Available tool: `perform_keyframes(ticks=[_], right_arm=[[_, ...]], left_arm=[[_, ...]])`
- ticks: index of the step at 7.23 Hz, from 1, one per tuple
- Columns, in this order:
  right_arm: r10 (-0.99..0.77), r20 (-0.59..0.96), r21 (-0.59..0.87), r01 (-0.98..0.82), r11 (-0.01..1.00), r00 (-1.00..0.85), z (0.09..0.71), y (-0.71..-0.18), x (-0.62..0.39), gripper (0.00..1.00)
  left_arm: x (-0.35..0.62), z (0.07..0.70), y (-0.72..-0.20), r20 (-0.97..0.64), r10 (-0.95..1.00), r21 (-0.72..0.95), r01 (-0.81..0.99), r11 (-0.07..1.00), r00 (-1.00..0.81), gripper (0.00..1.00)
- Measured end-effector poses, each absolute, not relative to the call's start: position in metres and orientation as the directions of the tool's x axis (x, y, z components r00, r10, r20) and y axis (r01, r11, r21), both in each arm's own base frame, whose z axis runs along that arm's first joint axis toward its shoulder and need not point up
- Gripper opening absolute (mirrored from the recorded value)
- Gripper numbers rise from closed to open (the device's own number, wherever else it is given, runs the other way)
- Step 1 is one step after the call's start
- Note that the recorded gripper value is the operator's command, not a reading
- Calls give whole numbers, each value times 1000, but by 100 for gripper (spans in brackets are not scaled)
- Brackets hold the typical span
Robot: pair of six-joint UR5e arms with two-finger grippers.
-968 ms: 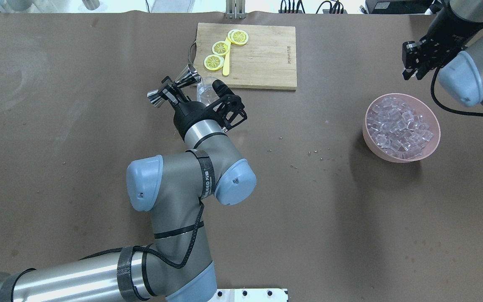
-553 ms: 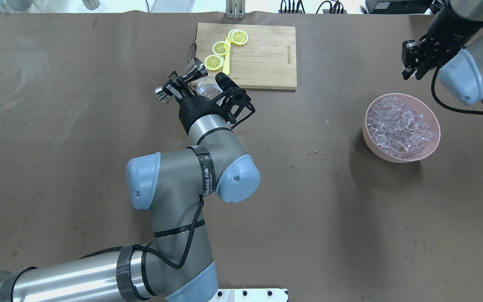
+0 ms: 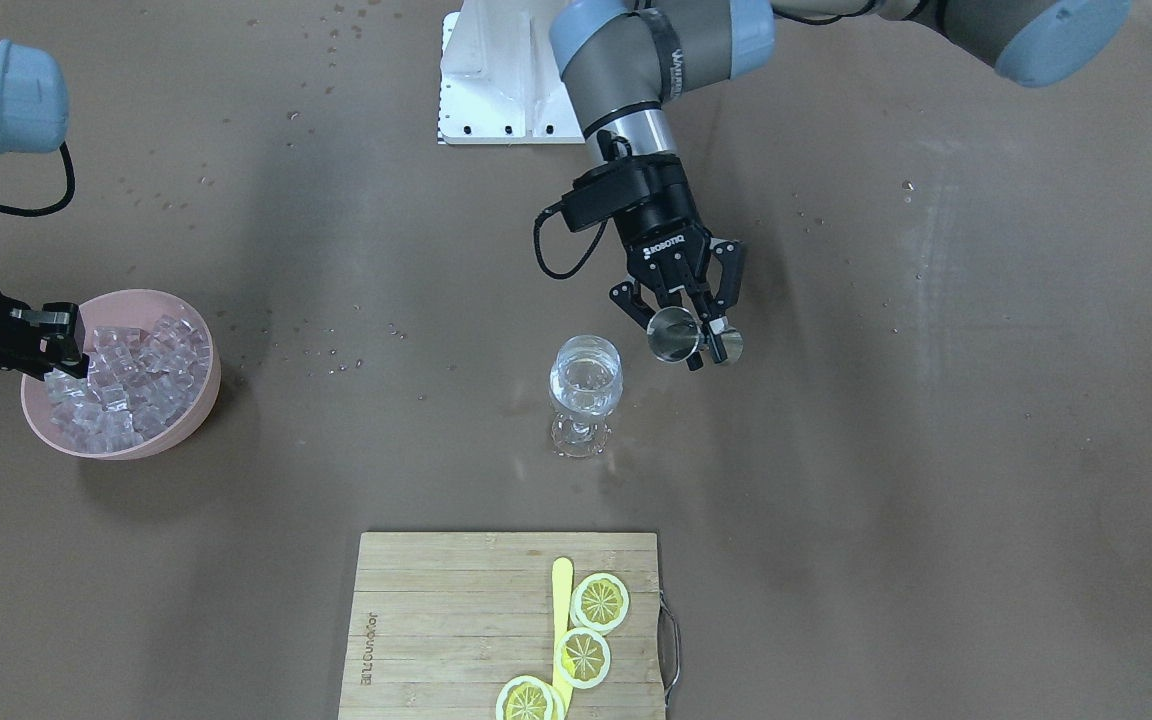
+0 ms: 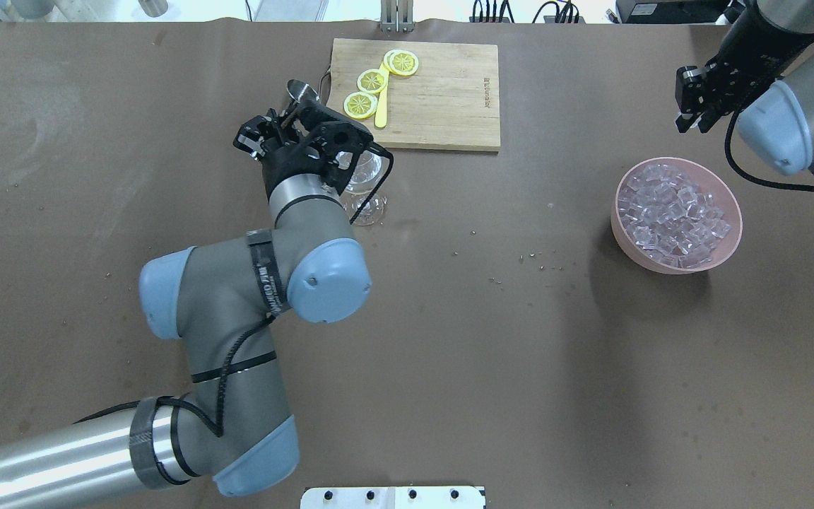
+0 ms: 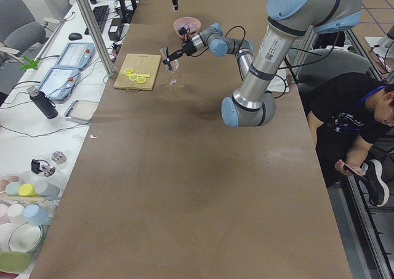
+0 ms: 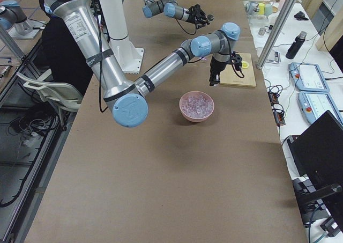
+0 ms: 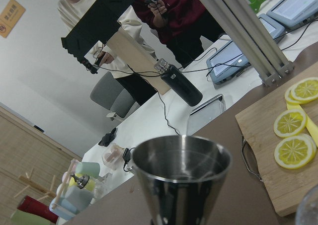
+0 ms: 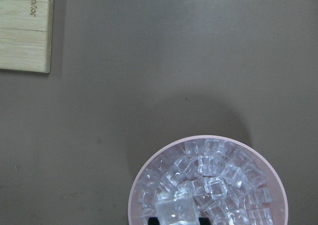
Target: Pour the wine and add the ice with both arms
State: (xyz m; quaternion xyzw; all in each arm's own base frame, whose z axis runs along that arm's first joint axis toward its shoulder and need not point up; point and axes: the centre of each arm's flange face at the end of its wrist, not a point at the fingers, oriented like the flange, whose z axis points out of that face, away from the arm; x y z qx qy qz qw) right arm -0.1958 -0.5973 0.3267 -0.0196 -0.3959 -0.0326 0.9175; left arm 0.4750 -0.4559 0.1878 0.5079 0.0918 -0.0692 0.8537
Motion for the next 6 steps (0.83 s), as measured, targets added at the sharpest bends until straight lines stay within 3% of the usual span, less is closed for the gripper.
perform_keyframes(ticks=[6], right_arm=[[100,770,-109,-24,994,631,208,-582,-286,0]], left_arm=[[255,420,-502,-633,-34,703,592,394,773,7]])
